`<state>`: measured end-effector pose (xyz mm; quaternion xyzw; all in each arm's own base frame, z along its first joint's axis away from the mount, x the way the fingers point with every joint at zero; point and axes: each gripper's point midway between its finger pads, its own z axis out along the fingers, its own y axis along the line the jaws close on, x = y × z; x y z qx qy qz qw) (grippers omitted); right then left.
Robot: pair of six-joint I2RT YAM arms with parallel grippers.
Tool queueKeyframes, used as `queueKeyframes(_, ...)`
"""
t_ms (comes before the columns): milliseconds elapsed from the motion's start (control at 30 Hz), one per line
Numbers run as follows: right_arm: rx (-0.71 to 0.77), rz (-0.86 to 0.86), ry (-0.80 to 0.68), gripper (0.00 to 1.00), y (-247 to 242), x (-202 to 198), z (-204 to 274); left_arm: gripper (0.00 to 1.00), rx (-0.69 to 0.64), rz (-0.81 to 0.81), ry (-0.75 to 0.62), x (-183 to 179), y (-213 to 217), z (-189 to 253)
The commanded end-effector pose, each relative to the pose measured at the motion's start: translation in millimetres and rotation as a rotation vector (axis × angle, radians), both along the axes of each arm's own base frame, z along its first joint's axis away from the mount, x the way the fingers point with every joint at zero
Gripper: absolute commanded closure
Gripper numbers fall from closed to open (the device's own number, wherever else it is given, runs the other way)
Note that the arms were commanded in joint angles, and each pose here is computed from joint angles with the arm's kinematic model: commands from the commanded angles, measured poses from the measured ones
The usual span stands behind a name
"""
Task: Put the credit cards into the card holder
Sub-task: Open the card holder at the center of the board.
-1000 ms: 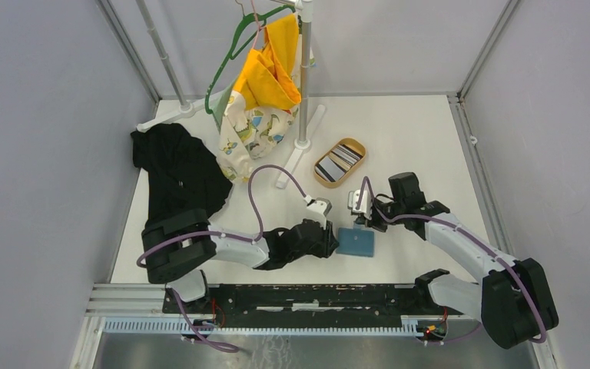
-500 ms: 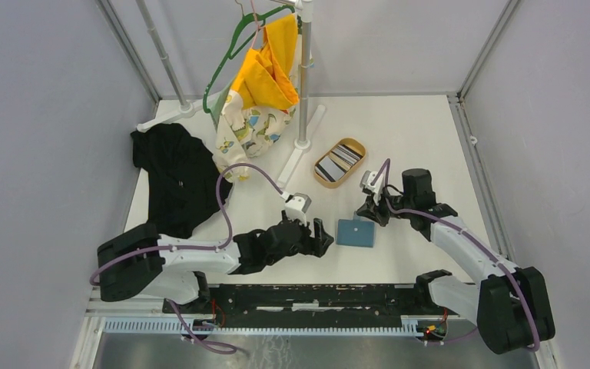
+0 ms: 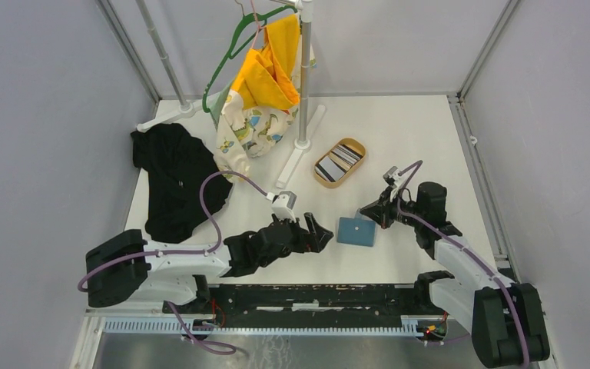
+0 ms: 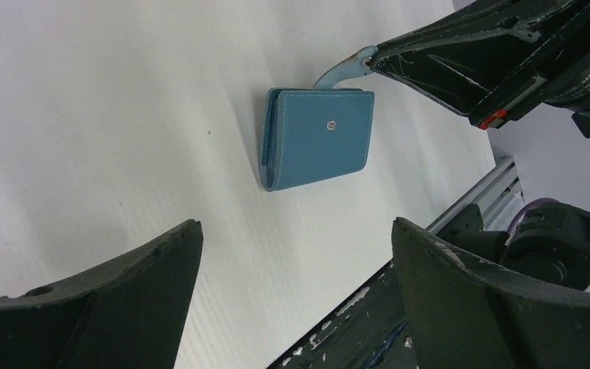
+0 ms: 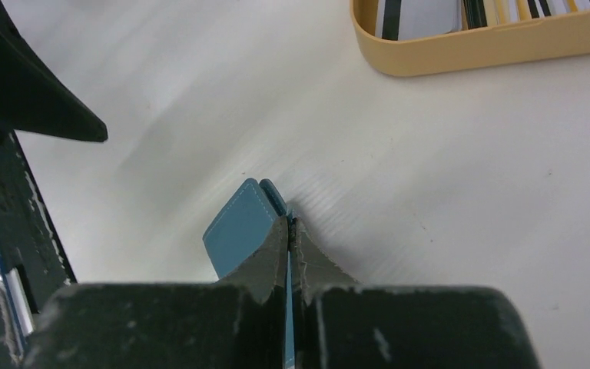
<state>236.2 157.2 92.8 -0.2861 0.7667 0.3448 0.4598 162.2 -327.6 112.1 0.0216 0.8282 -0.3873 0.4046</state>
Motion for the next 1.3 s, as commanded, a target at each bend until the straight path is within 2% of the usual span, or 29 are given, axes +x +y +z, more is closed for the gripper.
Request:
queueKeyframes(0,0.156,-0.077,0.036,1.0,5,10,21,0.04,-0.134,0.094,0.082,9,-15,18)
queueKeyframes(133,0.186,-0.171,0.079,1.0,-1,16,16,0.06,-0.124,0.15,0.168,11,-19,-1)
queueKeyframes(400,0.227,-0.188,0.111,1.0,0,14,14,0.06,-0.095,0.172,0.252,17,-50,-21)
queueKeyframes(500,0.23,-0.177,0.109,1.0,1,12,15,0.06,0.027,0.17,0.218,26,-61,-31)
queueKeyframes(600,0.23,-0.169,0.098,1.0,2,12,18,0.08,0.202,0.12,0.122,35,-63,-39)
queueKeyframes(767,0.233,-0.157,0.094,1.0,3,11,21,0.14,0.327,0.049,0.0,40,-51,-49)
queueKeyframes(1000,0.229,-0.144,0.102,1.0,4,10,19,0.35,0.311,-0.146,-0.055,40,-74,-47)
queueKeyframes(1267,0.226,-0.135,0.097,1.0,5,9,19,0.52,0.14,-0.272,-0.028,50,-88,-43)
